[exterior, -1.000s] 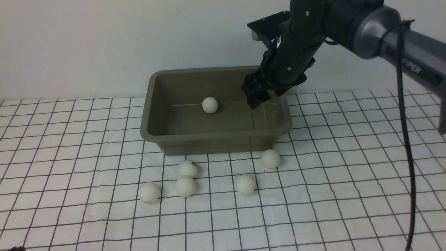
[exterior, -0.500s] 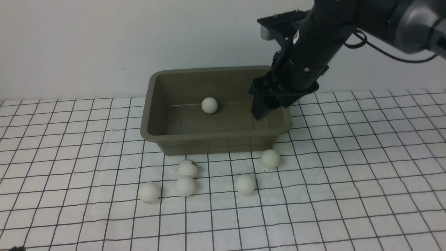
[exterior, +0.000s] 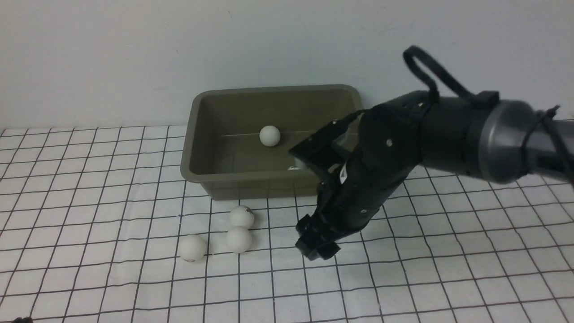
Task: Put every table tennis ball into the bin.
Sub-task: Use the right arm to clamp the table tennis ball closest to it, then use the right arm to put the table tennis ball into the box, then use the right arm to clamp the table tennis ball closest to it
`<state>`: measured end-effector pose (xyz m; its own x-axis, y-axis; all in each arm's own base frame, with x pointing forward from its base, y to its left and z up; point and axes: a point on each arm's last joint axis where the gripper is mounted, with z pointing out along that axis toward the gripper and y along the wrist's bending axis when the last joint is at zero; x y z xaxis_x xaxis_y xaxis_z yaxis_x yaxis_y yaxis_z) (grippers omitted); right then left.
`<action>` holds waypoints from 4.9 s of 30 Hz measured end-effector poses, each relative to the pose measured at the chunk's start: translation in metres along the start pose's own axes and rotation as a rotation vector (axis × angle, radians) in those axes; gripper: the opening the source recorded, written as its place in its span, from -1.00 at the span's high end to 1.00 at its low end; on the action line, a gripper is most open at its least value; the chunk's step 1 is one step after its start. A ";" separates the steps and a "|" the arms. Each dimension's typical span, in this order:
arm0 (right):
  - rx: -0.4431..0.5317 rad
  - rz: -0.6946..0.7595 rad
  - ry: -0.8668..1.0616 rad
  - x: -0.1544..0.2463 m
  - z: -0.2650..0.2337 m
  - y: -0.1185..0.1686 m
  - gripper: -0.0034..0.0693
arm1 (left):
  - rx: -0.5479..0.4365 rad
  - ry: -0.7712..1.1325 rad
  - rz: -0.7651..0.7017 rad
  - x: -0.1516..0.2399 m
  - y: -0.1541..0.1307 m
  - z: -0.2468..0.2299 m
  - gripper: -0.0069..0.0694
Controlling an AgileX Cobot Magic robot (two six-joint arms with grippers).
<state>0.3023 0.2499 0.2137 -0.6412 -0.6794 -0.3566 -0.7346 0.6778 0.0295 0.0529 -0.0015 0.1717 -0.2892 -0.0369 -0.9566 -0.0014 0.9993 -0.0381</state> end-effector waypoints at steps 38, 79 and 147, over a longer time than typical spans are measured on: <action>0.196 -0.088 -0.048 -0.016 0.048 0.000 -0.45 | 0.000 0.000 0.000 0.000 0.000 0.000 0.83; 0.120 -0.035 -0.037 -0.028 0.008 0.009 -0.08 | 0.000 0.001 0.000 0.000 0.000 0.000 0.83; 0.259 0.262 -0.565 0.094 -0.112 -0.019 -0.29 | 0.000 0.001 0.000 0.000 0.000 0.000 0.83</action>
<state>0.2311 0.1421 0.2847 -0.5250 -0.2800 -0.8037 -0.4485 0.8936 -0.0183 0.0529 -0.0015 0.1717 -0.2900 -0.0369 -0.9563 -0.0014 0.9993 -0.0381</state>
